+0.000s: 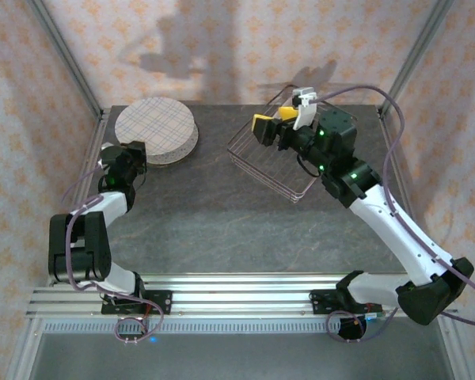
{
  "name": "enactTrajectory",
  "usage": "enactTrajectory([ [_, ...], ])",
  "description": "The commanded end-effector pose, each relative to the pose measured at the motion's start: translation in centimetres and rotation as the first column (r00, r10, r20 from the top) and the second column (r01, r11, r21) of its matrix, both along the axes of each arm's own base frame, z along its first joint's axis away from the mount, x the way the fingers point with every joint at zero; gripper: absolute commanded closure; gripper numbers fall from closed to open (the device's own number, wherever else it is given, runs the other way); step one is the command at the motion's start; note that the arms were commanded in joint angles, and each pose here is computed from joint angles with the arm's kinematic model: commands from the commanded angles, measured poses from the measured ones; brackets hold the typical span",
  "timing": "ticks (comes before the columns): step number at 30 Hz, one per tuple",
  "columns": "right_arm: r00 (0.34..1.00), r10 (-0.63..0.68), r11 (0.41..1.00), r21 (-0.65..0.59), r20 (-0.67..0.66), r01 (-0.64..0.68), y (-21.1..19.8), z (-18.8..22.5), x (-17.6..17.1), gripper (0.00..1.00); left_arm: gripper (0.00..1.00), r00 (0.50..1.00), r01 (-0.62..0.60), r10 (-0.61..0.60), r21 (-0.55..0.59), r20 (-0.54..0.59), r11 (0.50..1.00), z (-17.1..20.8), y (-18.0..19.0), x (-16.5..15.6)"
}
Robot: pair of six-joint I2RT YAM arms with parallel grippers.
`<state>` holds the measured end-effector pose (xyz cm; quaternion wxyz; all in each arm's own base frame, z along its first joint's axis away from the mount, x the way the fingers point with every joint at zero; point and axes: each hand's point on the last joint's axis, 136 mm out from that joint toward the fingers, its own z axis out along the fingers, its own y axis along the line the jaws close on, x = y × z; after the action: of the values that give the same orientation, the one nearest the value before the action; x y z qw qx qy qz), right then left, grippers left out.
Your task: Unload the plates from the dish rack
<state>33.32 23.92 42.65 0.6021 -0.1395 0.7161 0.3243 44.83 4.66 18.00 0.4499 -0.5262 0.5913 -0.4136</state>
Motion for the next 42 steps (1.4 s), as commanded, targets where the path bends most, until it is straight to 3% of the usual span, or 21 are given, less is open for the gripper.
enactTrajectory([
  [1,0.991,-0.031,0.998,0.053,0.133,0.024,-0.1,2.9,-0.4,0.16,1.0,0.992,-0.017,0.011,0.045,0.124,0.999,2.9,0.8,0.9],
  [23,0.995,-0.019,1.0,0.012,0.093,0.018,1.5,1.8,-0.7,0.15,1.0,0.999,0.031,-0.032,0.049,0.012,0.998,-3.0,1.4,3.1],
  [42,0.997,-0.02,1.0,0.021,0.08,0.019,1.5,2.1,-0.8,0.15,1.0,0.996,0.074,-0.071,0.071,-0.046,0.995,-4.7,2.0,6.0],
])
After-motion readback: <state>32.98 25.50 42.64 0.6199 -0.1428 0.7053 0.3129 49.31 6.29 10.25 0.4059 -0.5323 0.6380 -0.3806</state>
